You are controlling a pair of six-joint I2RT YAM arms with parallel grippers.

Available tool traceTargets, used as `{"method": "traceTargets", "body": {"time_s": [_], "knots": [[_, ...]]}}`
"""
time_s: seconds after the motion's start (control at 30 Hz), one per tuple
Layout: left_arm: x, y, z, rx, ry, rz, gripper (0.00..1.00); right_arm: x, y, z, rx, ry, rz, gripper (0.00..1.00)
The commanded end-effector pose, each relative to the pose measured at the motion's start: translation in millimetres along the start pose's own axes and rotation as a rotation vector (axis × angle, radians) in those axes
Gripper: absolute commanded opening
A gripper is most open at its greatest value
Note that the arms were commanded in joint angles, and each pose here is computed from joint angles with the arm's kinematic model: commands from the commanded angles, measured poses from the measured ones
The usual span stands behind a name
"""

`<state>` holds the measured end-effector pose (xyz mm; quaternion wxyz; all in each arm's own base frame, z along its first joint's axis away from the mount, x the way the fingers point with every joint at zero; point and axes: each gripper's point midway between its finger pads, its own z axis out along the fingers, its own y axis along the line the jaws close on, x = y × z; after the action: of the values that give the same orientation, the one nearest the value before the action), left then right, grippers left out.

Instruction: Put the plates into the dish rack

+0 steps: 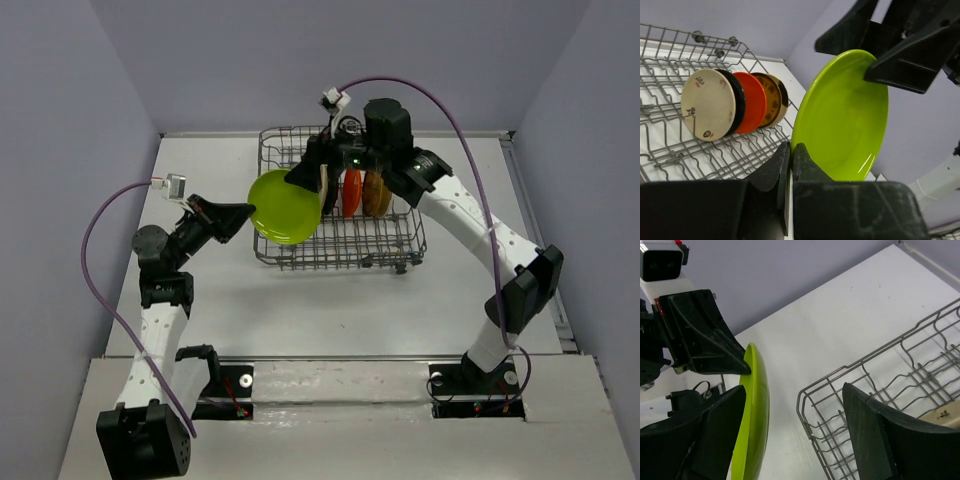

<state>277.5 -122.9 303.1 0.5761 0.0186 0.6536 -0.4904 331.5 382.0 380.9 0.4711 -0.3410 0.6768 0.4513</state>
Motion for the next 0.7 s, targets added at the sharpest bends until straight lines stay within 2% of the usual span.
{"method": "traceTargets", "body": {"time_s": [0.0,0.1,0.13,0.17,0.2,0.23,0.27,0.33,0.37,0.4,0.47,0.53,0.6,0.67], "knots": [[-6,-42,-3,0.158,-0.003,0.113,0.06,17,10,29,0.024,0.095,-0.001,0.80],[-6,-42,-4,0.156,-0.012,0.118,0.06,23,22,37,-0.004,0.126,0.002,0.59],[-7,-42,-4,0.152,-0.015,0.117,0.06,27,25,42,-0.006,0.136,0.016,0.31],[-6,-41,-4,0.150,-0.016,0.114,0.06,21,24,42,0.007,0.120,0.025,0.16],[-7,-38,-4,0.136,-0.025,0.107,0.13,20,21,44,0.030,0.116,0.061,0.07],[-8,-36,-3,0.124,-0.034,0.104,0.23,17,15,44,0.071,0.105,0.069,0.07],[-8,-34,-3,0.112,-0.039,0.103,0.28,16,12,45,0.091,0.099,0.076,0.07],[-8,-35,-5,0.106,-0.035,0.120,0.30,11,6,47,0.124,0.087,0.080,0.07],[-8,-35,-5,0.101,-0.033,0.124,0.35,10,2,48,0.143,0.084,0.082,0.07],[-10,-31,-5,0.066,-0.039,0.114,0.51,8,-3,48,0.170,0.077,0.082,0.07],[-11,-17,-4,-0.001,-0.042,0.140,0.99,2,-23,48,0.279,0.051,0.075,0.07],[-22,14,-6,-0.207,-0.062,0.121,0.99,-8,-54,42,0.455,0.007,0.053,0.07],[-39,32,-17,-0.404,-0.082,0.203,0.99,-5,-78,40,0.578,-0.003,0.043,0.07],[-50,33,-23,-0.481,-0.099,0.256,0.99,-9,-102,31,0.719,-0.035,0.031,0.07]]}}
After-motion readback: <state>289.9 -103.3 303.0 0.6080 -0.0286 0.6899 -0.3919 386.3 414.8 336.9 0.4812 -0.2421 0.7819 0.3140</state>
